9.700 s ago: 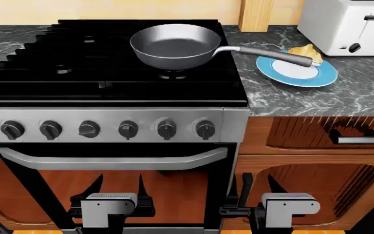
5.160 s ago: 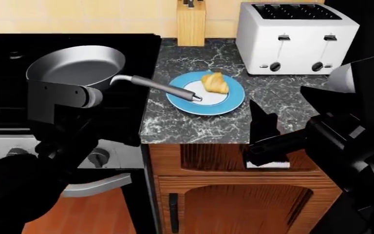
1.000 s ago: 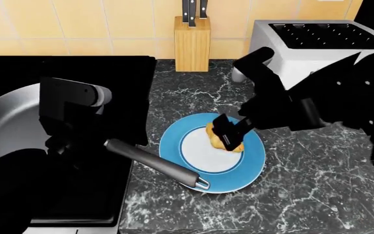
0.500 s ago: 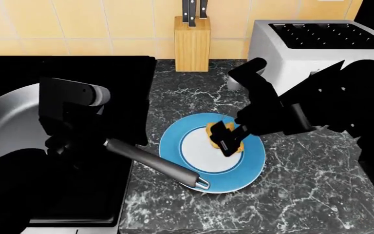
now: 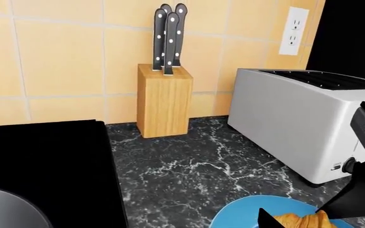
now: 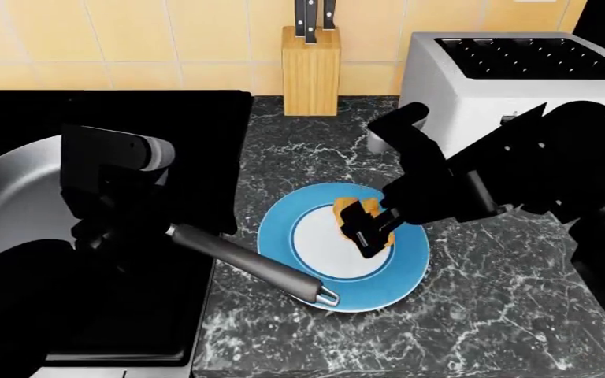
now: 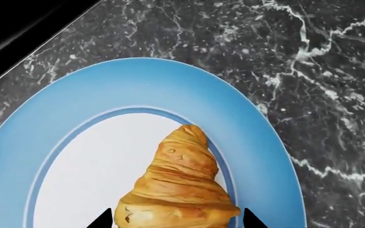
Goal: Pick the croissant and place it on the pan. Then turn on the stove to warm the croissant.
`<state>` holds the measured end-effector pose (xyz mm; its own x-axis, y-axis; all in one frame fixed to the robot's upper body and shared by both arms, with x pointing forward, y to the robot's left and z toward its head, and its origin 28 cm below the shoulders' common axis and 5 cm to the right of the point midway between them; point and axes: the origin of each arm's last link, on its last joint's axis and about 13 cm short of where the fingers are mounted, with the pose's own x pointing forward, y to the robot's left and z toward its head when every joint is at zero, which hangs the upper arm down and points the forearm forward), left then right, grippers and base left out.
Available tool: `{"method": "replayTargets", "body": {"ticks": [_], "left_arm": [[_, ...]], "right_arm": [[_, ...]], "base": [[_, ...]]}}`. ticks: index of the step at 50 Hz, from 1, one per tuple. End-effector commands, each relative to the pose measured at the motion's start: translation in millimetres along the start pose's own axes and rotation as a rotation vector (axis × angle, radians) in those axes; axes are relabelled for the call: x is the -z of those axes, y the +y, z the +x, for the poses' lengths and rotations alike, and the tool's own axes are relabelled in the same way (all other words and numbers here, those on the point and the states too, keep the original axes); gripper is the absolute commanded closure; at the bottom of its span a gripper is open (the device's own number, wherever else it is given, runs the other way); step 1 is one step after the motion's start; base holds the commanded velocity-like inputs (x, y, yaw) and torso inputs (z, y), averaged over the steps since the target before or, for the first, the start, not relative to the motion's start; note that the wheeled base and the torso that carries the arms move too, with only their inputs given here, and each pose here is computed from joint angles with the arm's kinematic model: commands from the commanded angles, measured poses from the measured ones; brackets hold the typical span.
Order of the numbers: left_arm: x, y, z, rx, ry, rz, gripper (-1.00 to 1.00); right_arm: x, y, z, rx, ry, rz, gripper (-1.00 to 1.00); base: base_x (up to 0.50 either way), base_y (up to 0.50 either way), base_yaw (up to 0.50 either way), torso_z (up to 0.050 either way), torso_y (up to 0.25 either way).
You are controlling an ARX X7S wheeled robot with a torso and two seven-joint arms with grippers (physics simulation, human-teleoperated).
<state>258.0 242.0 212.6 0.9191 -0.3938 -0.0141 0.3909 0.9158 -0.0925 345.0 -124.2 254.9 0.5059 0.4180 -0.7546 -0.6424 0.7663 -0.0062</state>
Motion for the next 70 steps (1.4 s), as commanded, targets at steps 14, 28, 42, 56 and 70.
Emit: {"method": "replayTargets", "body": {"ticks": [14,28,42,56,70], "left_arm": [[1,-0.5,0,0.002,-0.001,0.002,-1.00],[-2,-2.2,-8,0.007,-0.019,-0.002,-1.00],[-8,-6.6,-20,0.021,-0.048,-0.011,-1.00],[-14,-7.7,-27,0.019,-0.075,-0.019,-1.00],[-11,-8.1,-29,0.012,-0.072,-0.022,-1.00]], "right_arm": [[-4,1.9,-11,0.031,-0.034,-0.031,1.00],[-4,16.4,-31,0.092,-0.117,-0.089,1.00],[10,40.4,-53,0.160,-0.268,-0.130,1.00],[19,57.0,-76,0.234,-0.442,-0.105,1.00],[30,67.6,-89,0.304,-0.559,-0.110,1.00]], "base": [[0.00,0.00,0.00,0.000,0.000],[0.00,0.00,0.00,0.000,0.000],[0.00,0.00,0.00,0.000,0.000],[0.00,0.00,0.00,0.000,0.000],[0.00,0.00,0.00,0.000,0.000]]}}
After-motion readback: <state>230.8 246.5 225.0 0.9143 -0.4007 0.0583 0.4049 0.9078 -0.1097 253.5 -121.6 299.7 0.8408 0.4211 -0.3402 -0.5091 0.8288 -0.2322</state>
